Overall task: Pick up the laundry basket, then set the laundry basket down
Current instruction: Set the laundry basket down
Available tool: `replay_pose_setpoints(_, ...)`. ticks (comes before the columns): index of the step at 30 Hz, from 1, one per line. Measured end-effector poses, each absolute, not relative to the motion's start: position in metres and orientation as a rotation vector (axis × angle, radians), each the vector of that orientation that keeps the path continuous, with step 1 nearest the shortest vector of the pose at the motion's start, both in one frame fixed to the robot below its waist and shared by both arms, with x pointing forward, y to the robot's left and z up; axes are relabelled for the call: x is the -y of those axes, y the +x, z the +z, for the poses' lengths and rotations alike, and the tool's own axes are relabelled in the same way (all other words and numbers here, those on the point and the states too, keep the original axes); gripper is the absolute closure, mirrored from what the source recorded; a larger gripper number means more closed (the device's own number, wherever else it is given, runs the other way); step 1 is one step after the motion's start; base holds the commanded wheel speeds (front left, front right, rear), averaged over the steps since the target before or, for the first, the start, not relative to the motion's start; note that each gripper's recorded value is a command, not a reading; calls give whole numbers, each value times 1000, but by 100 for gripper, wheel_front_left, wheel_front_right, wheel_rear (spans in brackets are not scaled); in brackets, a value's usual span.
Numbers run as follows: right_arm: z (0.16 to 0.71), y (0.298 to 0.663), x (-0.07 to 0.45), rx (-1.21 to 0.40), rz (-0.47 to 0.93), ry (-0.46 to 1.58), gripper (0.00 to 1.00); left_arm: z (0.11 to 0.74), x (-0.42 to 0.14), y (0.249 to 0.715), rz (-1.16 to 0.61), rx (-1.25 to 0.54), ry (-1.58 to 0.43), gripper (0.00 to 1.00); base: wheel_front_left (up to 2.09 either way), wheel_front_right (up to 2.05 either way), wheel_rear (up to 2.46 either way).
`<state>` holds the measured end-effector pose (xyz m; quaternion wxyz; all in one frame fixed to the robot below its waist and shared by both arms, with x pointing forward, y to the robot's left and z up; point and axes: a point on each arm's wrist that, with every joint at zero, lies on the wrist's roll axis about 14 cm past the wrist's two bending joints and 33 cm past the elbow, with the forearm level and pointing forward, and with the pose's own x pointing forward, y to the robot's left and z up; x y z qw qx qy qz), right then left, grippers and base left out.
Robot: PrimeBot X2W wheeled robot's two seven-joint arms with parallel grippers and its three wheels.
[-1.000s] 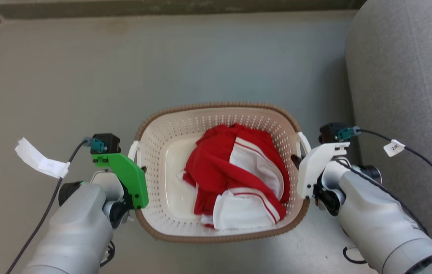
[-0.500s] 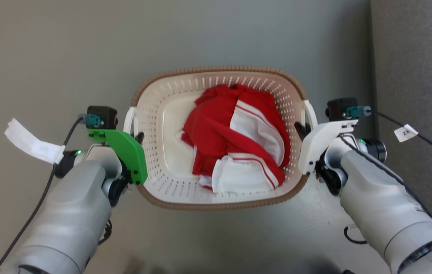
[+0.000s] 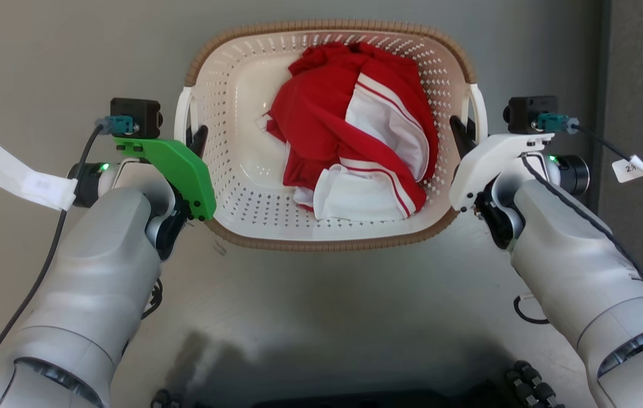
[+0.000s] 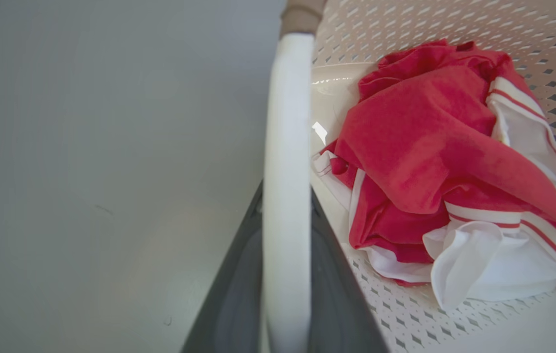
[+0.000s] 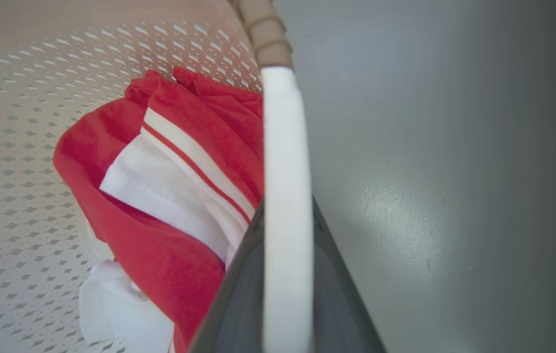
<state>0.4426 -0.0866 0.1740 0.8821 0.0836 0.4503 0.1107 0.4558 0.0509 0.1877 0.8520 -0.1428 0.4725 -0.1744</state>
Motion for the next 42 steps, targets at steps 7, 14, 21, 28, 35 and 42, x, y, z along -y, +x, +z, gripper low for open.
replay_pose_setpoints(7, 141, 432, 87, -991, 205, 191, 100, 156, -54, 444, -343, -1021, -313, 100, 0, 0, 0)
replay_pose_setpoints(14, 127, 422, 86, -1026, 201, 196, 100, 144, -56, 435, -329, -1040, -316, 100, 0, 0, 0)
replay_pose_setpoints(21, 121, 416, 85, -1045, 204, 195, 100, 137, -56, 430, -329, -1059, -310, 100, 0, 0, 0)
replay_pose_setpoints(28, 118, 412, 88, -1055, 197, 190, 100, 136, -54, 429, -351, -1058, -290, 100, 0, 0, 0)
replay_pose_setpoints(35, 116, 413, 88, -1060, 196, 191, 100, 135, -52, 429, -369, -1059, -272, 100, 0, 0, 0)
replay_pose_setpoints(42, 116, 414, 88, -1062, 198, 191, 100, 134, -52, 429, -371, -1061, -270, 100, 0, 0, 0)
